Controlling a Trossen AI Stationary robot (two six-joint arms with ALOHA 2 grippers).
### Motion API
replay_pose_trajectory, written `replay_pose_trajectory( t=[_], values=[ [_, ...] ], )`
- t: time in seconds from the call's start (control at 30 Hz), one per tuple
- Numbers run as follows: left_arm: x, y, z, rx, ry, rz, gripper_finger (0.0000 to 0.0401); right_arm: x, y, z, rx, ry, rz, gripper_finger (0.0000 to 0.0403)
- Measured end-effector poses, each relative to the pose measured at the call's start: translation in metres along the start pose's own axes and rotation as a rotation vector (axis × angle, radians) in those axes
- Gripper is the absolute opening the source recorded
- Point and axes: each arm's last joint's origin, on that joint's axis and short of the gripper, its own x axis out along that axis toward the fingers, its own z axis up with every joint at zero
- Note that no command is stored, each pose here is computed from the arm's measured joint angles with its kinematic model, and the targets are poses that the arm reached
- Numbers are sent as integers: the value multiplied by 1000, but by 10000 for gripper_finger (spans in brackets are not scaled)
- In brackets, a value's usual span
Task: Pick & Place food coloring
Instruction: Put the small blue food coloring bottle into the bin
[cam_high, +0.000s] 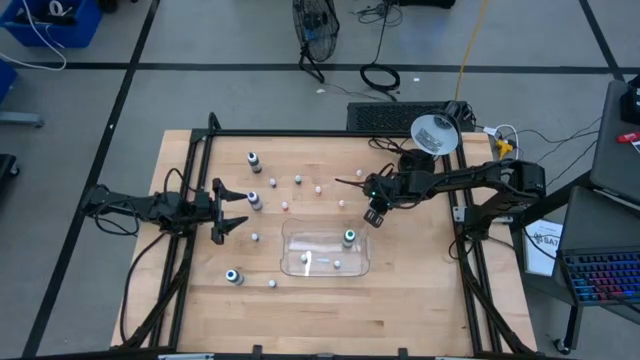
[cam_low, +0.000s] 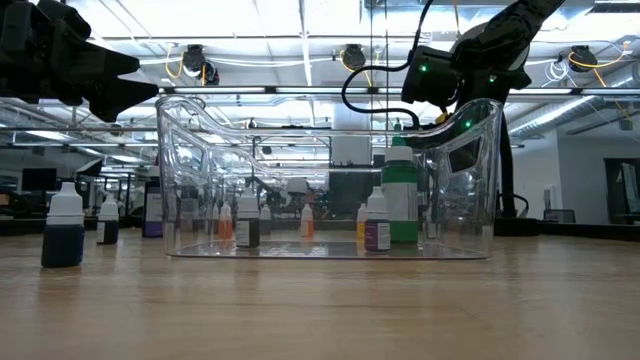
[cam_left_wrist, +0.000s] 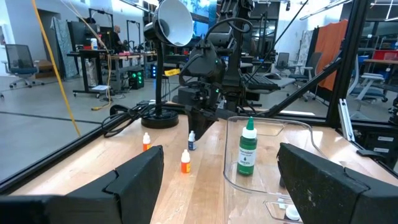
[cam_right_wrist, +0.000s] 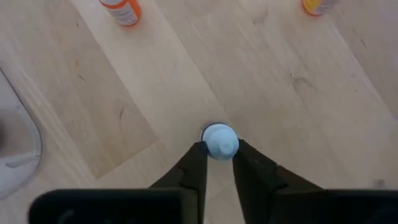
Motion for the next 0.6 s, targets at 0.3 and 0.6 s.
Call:
replay_pose_trajectory(
  t=[0.3, 0.6],
  values=[
    [0, 0, 0, 0, 0, 0, 310, 0, 0, 0, 5, 2, 2, 86],
    [0, 0, 0, 0, 0, 0, 310, -1, 0, -1, -1, 5, 1, 144]
  ],
)
